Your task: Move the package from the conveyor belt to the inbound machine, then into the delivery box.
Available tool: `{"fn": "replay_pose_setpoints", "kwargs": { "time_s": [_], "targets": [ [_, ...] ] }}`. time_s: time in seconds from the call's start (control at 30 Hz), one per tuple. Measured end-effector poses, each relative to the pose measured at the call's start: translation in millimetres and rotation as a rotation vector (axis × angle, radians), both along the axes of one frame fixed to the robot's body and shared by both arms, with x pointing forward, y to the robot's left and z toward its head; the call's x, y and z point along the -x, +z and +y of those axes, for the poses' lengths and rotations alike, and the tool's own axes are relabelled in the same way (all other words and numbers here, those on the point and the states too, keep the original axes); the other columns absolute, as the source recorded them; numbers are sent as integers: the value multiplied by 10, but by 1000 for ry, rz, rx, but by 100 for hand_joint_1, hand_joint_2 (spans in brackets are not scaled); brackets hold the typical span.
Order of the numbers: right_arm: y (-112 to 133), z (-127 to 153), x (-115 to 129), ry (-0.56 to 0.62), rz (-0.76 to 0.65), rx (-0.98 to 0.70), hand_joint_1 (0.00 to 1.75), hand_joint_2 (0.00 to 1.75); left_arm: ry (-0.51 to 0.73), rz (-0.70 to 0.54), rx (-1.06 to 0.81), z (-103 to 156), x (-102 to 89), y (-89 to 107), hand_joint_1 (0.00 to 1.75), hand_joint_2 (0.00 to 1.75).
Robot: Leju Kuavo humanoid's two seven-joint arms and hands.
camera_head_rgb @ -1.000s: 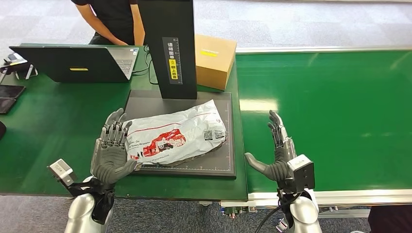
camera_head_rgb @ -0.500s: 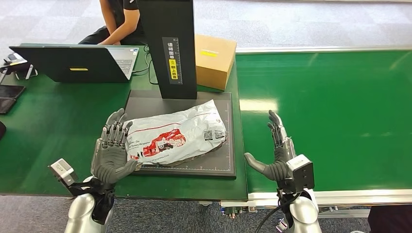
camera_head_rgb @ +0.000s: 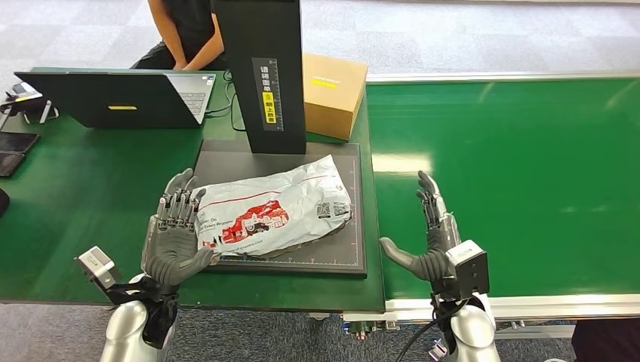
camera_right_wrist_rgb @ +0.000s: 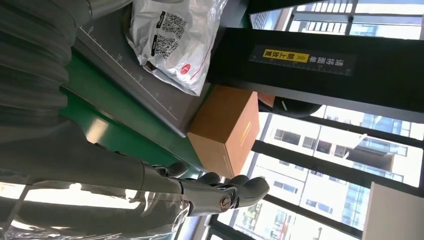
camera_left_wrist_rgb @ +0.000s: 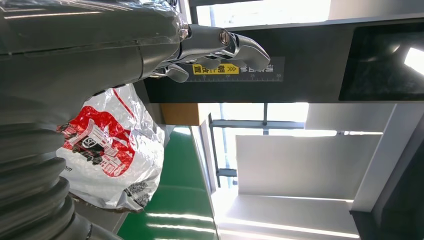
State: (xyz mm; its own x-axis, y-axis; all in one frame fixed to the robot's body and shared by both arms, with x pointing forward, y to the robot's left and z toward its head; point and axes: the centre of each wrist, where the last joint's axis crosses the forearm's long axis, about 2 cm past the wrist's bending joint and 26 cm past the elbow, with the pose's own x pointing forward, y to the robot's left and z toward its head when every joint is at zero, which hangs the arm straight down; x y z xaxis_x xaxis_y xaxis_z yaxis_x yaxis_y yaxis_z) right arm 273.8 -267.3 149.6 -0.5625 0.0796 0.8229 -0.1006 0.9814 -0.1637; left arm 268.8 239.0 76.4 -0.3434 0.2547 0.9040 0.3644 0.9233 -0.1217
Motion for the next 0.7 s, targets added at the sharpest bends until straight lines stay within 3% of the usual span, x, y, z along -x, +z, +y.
{"fn": "replay_pose_setpoints", "kwargs": {
  "time_s": [0.7],
  "targets": [
    [12, -31, 4, -16, -4, -1, 0, 175, -1, -9, -1, -2, -20, 16, 0, 175]
  ]
}}
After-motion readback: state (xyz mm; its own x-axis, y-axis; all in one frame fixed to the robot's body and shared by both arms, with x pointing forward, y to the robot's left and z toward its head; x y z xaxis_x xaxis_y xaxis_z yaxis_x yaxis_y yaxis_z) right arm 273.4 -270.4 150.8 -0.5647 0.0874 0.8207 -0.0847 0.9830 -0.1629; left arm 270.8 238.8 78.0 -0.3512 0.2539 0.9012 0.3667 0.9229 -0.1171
